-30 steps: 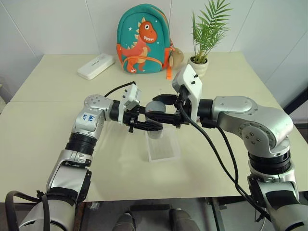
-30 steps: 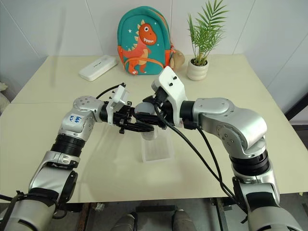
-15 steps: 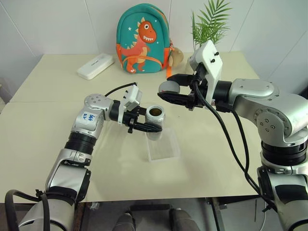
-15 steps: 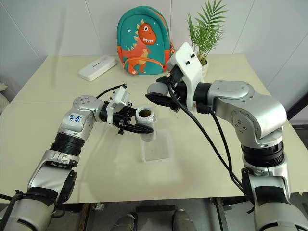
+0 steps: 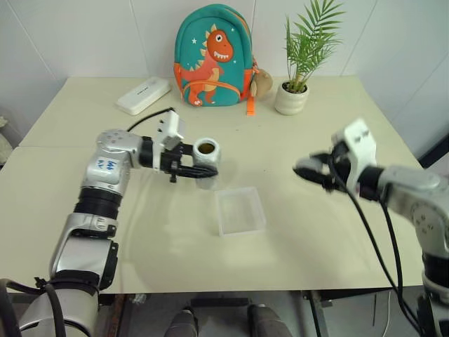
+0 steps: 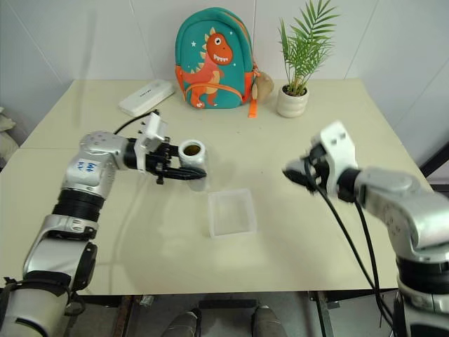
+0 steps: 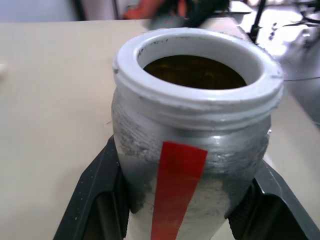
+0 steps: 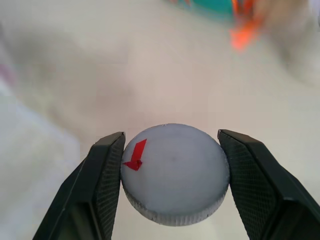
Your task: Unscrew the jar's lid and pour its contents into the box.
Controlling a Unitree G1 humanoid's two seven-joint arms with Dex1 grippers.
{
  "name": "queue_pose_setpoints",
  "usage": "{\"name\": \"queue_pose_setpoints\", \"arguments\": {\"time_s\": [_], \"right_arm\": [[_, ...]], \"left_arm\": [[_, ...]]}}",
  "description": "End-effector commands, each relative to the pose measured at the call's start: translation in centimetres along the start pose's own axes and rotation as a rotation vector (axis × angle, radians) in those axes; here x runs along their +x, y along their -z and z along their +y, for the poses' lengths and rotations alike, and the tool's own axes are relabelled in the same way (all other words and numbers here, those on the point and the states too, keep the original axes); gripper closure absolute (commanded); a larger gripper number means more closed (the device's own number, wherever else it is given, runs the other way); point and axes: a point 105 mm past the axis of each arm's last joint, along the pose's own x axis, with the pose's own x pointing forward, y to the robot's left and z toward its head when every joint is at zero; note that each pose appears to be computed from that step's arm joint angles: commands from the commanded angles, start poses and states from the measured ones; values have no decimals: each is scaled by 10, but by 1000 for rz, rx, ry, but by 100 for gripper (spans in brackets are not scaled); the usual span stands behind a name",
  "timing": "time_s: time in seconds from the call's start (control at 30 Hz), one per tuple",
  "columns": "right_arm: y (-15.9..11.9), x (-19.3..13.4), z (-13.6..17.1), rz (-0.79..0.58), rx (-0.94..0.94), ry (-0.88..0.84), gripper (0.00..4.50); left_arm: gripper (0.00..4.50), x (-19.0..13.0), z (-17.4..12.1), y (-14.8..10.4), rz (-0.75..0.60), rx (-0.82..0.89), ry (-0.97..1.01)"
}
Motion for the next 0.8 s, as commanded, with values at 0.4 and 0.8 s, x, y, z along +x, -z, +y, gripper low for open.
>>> {"name": "queue_pose_setpoints", "arguments": {"time_s": [0.4, 0.8], "right_arm": [[45, 5, 2, -59, 144, 125, 156], [53, 3, 10, -41, 109, 97, 4]], "left_arm": [[241, -7, 9, -19, -28, 77, -70], [241, -2, 10, -22, -33, 95, -60]]}}
